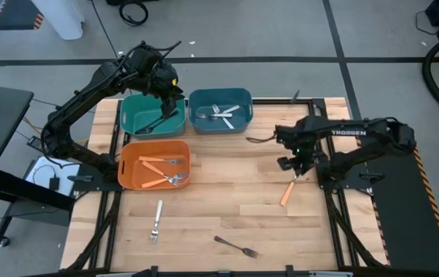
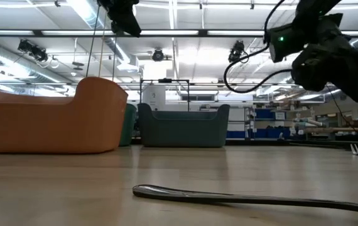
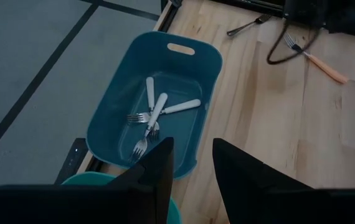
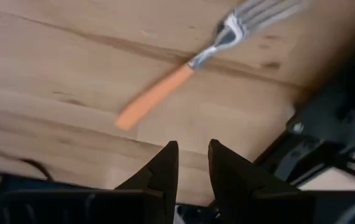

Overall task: Sort silverware by color (type)
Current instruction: Put the orange fork into the orange bin

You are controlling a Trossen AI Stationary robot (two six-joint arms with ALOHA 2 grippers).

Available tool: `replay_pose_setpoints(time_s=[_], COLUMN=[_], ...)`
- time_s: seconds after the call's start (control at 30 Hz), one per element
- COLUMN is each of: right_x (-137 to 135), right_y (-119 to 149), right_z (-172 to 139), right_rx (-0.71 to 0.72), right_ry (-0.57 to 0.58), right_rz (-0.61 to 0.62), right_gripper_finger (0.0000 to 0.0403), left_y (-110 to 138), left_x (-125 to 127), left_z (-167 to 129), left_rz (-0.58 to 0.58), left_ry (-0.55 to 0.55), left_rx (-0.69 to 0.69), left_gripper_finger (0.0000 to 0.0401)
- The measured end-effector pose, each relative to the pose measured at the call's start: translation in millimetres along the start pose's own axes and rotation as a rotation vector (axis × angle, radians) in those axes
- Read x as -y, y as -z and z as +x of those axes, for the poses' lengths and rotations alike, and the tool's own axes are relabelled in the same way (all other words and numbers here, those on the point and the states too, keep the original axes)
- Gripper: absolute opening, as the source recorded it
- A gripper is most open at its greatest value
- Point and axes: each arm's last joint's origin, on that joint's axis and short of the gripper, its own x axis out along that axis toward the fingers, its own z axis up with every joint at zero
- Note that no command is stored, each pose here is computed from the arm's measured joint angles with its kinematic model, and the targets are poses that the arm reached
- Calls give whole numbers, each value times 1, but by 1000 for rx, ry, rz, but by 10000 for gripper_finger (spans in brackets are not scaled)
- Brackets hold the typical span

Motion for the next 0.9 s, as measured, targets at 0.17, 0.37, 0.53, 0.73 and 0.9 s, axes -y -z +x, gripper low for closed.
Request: replay_pose_setpoints(time_s=[0.17, 0.37, 0.53, 0.73, 0.9], right_x=[-12, -16, -19, -25, -27], right_y=[13, 17, 22, 31, 33], right_z=[10, 15, 20, 32, 51], right_rx=[97, 300, 395, 441, 453], right_ry=[45, 94, 93, 126, 158], right_rz=[49, 225, 337, 414, 465], right_gripper_finger=[94, 94, 93, 94, 94], left_y=[0, 0, 0, 0, 0], left_x=[0, 0, 0, 0, 0], left_z=[0, 0, 0, 0, 0], left_rz=[1, 1, 1, 2, 2], left_ry=[0, 0, 0, 0, 0], left_rx=[0, 0, 0, 0, 0], left_gripper_finger=[121, 121, 121, 121, 121])
